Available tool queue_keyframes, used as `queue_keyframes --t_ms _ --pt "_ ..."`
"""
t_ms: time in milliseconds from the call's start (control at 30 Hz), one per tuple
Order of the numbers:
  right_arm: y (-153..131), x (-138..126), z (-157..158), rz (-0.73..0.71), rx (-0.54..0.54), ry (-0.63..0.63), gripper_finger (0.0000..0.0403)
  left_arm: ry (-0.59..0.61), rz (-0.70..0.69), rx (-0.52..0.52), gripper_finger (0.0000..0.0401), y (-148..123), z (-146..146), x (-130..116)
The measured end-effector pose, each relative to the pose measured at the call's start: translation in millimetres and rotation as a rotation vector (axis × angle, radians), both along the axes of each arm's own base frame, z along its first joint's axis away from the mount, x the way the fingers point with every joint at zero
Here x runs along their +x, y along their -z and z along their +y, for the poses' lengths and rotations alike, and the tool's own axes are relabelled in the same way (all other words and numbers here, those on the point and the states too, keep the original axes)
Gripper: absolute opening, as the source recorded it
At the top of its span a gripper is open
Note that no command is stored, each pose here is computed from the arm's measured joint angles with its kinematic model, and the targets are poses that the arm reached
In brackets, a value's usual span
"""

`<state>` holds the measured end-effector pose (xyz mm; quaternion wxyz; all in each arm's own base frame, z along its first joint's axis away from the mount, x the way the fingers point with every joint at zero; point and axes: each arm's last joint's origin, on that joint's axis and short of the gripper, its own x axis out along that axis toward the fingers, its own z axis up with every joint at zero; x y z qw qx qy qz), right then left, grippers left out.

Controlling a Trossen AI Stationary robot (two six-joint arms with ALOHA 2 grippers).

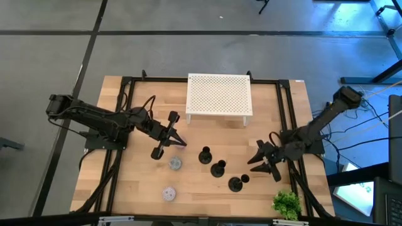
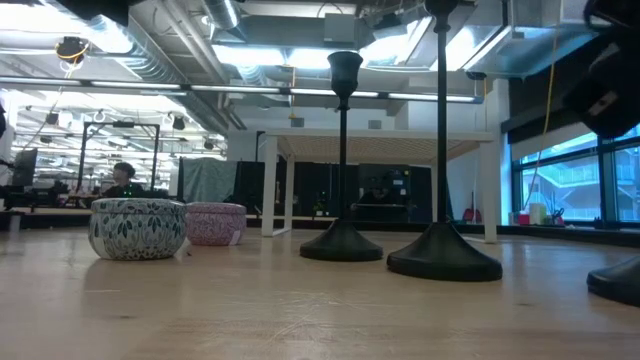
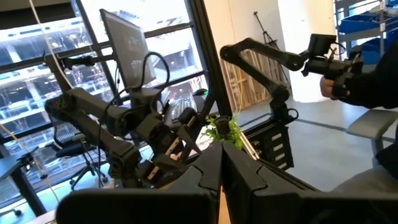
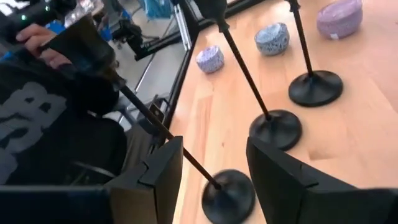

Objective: Pick & Place candle stick holders
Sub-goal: Put the bottom candle holder on the shelf

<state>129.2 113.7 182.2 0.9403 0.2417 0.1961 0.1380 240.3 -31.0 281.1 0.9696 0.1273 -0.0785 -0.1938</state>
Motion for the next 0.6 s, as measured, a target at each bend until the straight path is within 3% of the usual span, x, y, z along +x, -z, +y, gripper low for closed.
queue_keyframes --t_ms 267,600 --pt "12 9 36 0.025 -0.001 0.002 0.0181 -0.002 -0.008 0.017 0.0004 0 0 0" --pt "25 41 79 0.06 -0.189 0.055 0.018 -0.009 -0.06 0.053 0.0004 -4 0 0"
